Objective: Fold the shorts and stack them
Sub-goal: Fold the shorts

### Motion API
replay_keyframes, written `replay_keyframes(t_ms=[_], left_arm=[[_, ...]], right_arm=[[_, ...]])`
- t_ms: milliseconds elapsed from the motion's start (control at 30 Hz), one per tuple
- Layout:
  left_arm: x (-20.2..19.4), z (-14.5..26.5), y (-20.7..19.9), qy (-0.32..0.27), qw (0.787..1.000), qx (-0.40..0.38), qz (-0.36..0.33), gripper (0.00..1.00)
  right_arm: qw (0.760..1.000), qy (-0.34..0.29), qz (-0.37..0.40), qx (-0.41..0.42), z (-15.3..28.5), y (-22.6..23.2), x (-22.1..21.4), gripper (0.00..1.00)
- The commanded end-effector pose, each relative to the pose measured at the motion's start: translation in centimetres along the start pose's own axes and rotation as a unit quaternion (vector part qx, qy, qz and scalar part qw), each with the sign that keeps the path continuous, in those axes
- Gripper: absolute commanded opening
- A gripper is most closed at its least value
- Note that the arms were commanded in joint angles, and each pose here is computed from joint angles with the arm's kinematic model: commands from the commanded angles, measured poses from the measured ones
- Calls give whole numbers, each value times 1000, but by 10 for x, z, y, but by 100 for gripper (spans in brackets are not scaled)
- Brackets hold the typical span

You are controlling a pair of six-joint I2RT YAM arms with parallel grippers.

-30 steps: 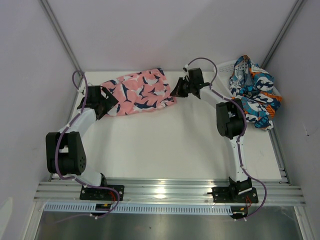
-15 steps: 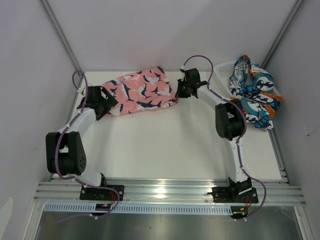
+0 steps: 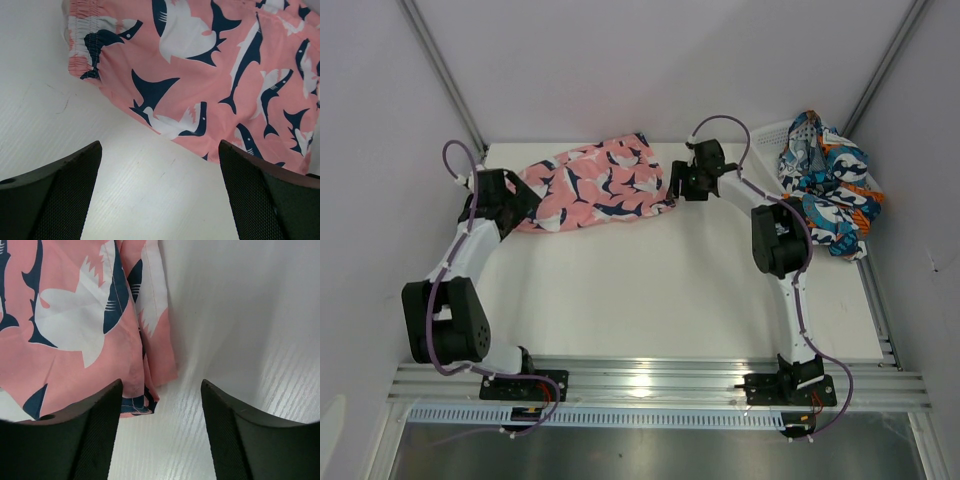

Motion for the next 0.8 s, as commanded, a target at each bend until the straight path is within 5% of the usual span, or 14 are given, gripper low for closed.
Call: replay_keyframes(t_ms=[0, 567, 633, 667, 767], left_arm=[[7, 17, -7, -23, 999, -31, 5, 99], [5, 16, -4, -19, 1000, -24, -1, 99], [5, 16, -3, -19, 1000, -23, 0, 99], [5, 16, -4, -20, 1000, -24, 0, 99], [2, 16, -4, -17, 999, -30, 3, 99]], right_arm=[[998, -36, -11, 48, 17, 14, 25, 69], [996, 3, -28, 84, -27, 13, 5, 64], [996, 9, -30, 82, -29, 11, 1, 54], [996, 11, -28, 83, -27, 11, 1, 35], [997, 8, -28, 72, -12, 11, -2, 3]])
Point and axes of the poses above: each gripper's point midway between its finger pads, its own z axis back along the fingers, its own y axis along the line the jaws close on, x = y × z, the point moved 5 cm from there along z, back along the fingers, and after that the axes turned 2 degrees about z, right-handed, at the moved point
